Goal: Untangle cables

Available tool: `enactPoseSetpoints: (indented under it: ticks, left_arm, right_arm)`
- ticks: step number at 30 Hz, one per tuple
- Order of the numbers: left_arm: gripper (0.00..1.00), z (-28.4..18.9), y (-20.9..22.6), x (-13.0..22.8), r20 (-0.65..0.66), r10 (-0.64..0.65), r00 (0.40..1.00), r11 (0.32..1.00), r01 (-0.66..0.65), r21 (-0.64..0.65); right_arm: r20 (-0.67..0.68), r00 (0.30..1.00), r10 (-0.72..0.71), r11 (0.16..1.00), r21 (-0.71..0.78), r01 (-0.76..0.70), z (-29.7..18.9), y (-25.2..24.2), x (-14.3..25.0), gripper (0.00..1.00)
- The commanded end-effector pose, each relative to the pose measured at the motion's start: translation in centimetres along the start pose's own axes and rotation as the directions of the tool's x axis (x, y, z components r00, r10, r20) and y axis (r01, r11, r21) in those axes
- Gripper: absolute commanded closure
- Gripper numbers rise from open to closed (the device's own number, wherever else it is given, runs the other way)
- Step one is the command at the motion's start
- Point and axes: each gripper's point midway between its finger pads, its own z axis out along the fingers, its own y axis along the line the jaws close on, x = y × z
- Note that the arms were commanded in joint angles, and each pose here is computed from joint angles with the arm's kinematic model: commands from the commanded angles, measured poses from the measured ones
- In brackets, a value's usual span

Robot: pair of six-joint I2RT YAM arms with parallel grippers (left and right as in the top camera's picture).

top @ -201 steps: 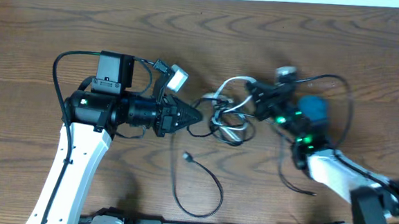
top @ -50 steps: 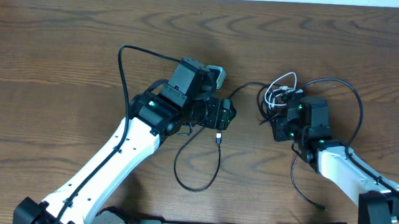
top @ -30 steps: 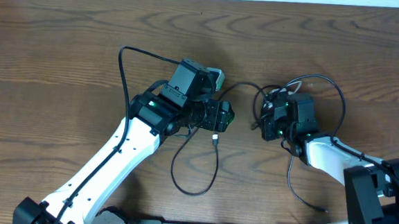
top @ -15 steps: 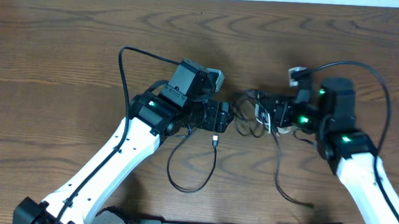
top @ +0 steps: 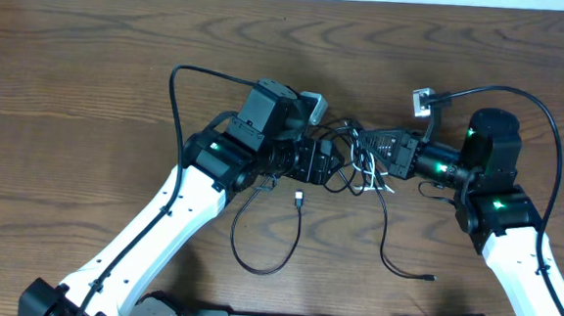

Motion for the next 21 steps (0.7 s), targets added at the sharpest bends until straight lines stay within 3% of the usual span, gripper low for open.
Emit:
enactPoseSetpoints:
  ticks: [1, 6, 11, 13, 14, 15, 18, 21]
  left_arm:
    - [0.25, 0.1, -1.4, -0.2, -0.007, 0.020, 1.000, 0.998, -0.020, 0.055]
    - [0.25, 0.8, -1.4, 0.1, -0.017, 0.021, 1.000, 0.999, -0.021, 0.041]
    - [0.26, 2.8, -1.1, 0.4, -0.053, -0.082, 0.995, 0.996, 0.084, 0.034]
    - [0.50, 4.0, -0.7, 0.4, -0.066, -0.118, 0.991, 0.992, 0.120, 0.028]
    - [0.76, 4.6, -0.3, 0.5, -0.075, -0.134, 0.988, 0.990, 0.136, 0.021]
    - [0.91, 5.2, 0.1, 0.7, -0.085, -0.145, 0.986, 0.989, 0.146, 0.013]
    - [0.92, 6.4, 2.4, 1.0, -0.087, -0.170, 0.982, 0.983, 0.163, -0.080]
    - [0.92, 6.0, 7.1, 1.6, -0.046, -0.196, 0.979, 0.934, 0.172, -0.312]
  right_arm:
    - [-0.015, 1.000, 0.008, 0.998, -0.059, -0.009, -0.3, 1.5, -0.2, 0.99]
    - [-0.005, 1.000, -0.005, 0.988, -0.154, 0.004, -0.8, 3.5, -1.1, 0.99]
    - [0.007, 1.000, -0.019, 0.974, -0.224, 0.020, -1.2, 5.3, -1.9, 0.99]
    - [0.007, 1.000, -0.019, 0.973, -0.231, 0.020, -1.3, 5.4, -1.9, 0.99]
    - [0.007, 1.000, -0.019, 0.973, -0.231, 0.020, -1.3, 5.4, -1.9, 0.99]
    - [0.007, 1.000, -0.020, 0.973, -0.231, 0.021, -1.3, 5.4, -1.9, 0.99]
    - [0.016, 1.000, -0.018, 0.974, -0.225, 0.022, -1.5, 5.2, -2.2, 0.99]
    - [0.053, 0.998, -0.043, 0.978, -0.202, 0.053, -2.1, 4.4, -3.0, 0.99]
